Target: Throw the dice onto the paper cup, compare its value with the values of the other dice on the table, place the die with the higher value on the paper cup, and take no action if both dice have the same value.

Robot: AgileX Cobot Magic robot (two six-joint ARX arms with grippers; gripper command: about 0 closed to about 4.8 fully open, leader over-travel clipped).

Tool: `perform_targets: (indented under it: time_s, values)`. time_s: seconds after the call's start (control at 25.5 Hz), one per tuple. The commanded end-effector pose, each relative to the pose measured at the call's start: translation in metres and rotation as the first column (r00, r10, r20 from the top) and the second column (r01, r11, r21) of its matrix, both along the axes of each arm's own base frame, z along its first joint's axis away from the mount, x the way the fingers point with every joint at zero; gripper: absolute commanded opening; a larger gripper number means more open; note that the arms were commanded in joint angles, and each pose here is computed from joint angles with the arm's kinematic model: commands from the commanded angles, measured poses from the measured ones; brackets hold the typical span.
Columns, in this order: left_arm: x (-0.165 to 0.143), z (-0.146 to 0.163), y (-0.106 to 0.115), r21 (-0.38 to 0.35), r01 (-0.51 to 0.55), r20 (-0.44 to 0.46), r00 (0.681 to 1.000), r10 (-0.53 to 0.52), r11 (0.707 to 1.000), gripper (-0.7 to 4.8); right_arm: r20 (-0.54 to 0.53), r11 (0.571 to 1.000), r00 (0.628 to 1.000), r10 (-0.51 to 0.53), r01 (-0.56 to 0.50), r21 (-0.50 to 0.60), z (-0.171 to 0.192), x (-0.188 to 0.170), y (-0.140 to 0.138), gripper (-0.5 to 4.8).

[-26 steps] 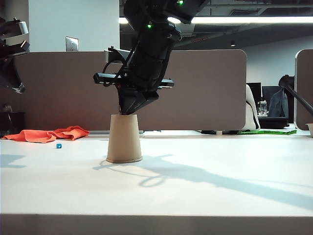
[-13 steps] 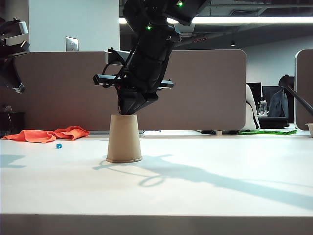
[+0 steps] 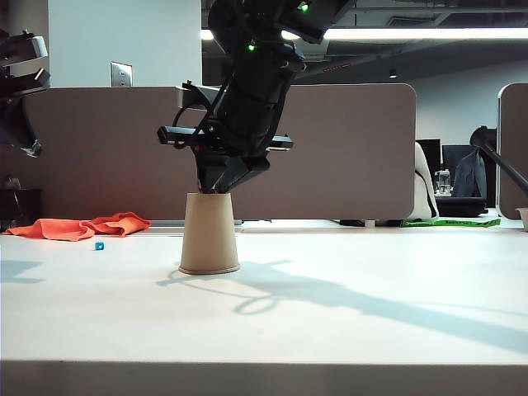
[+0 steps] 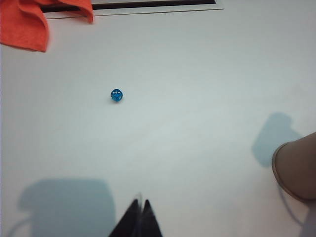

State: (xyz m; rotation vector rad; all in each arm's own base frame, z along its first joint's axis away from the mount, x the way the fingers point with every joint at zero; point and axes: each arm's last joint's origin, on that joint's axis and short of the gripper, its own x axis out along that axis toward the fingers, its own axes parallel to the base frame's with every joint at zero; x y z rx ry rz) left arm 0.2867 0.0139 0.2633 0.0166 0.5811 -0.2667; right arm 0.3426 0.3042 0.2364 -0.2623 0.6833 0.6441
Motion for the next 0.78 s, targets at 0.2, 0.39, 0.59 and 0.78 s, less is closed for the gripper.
perform_targets:
  time_s: [0.2,0.39,0.59,0.78]
  values:
    - [0.000,0.003,0.000,-0.004,0.003,0.018,1.000,-0.003,1.000,-0.05,0.030,1.000,1.000,0.004,-0.004,0.026,0.014,-0.003,-0.002,1.09]
    - [0.000,0.003,0.000,-0.005,0.003,0.019,1.000,-0.003,1.000,-0.06,0.071,0.998,0.998,0.001,-0.005,0.061,0.037,-0.009,-0.007,1.09]
    - [0.000,0.003,0.000,-0.017,-0.005,0.015,1.000,0.005,1.000,-0.05,0.093,0.997,0.996,-0.002,-0.005,0.080,0.050,-0.013,-0.011,1.09]
    - [0.000,0.003,0.000,-0.018,-0.006,0.016,1.000,0.007,1.000,-0.06,0.113,0.996,0.993,-0.018,0.008,0.085,0.067,-0.020,-0.019,0.96]
